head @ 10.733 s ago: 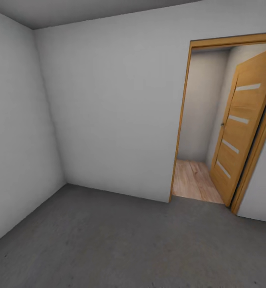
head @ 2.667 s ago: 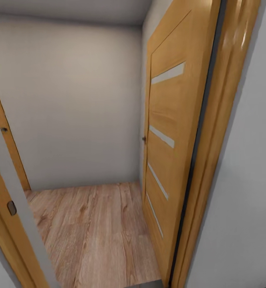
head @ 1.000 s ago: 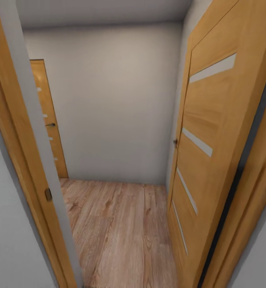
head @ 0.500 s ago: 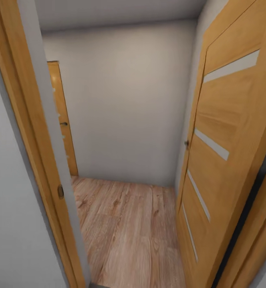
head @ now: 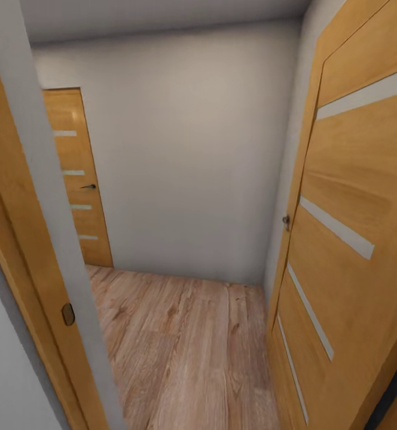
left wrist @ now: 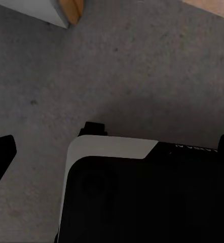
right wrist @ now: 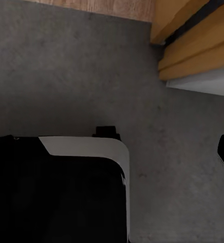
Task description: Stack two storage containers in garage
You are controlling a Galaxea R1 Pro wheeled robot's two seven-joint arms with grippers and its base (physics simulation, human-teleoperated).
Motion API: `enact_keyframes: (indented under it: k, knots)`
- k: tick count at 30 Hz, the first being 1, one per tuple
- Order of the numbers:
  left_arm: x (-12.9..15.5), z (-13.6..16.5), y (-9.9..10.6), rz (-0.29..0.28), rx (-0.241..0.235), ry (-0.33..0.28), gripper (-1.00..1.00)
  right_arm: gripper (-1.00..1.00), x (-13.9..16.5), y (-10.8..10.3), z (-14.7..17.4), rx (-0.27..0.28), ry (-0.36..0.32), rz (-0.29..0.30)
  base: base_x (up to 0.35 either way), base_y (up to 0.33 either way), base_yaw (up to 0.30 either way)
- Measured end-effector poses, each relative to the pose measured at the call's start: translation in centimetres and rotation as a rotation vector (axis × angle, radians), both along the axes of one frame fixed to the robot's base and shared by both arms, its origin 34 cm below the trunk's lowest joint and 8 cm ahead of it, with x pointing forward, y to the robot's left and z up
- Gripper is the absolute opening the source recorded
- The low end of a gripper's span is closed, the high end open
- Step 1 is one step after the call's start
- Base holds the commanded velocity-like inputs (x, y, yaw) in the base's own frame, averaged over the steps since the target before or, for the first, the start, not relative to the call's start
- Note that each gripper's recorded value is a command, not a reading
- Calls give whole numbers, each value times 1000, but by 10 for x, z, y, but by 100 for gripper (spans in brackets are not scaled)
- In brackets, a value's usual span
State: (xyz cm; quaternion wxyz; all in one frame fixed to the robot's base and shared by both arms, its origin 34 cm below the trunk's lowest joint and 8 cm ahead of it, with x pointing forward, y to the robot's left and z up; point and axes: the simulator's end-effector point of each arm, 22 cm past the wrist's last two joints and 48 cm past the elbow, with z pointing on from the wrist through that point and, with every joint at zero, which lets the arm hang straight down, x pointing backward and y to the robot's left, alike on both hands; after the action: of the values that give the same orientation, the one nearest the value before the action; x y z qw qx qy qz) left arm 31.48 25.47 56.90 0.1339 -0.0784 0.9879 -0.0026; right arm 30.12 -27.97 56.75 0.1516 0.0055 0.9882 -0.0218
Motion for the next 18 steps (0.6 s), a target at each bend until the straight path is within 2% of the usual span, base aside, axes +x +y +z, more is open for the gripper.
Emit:
enact_keyframes:
  k: [18]
  knots:
    - [0, 0, 0, 0, 0, 0, 100, 100, 0, 0, 0, 1, 0, -1, 322, 0, 0]
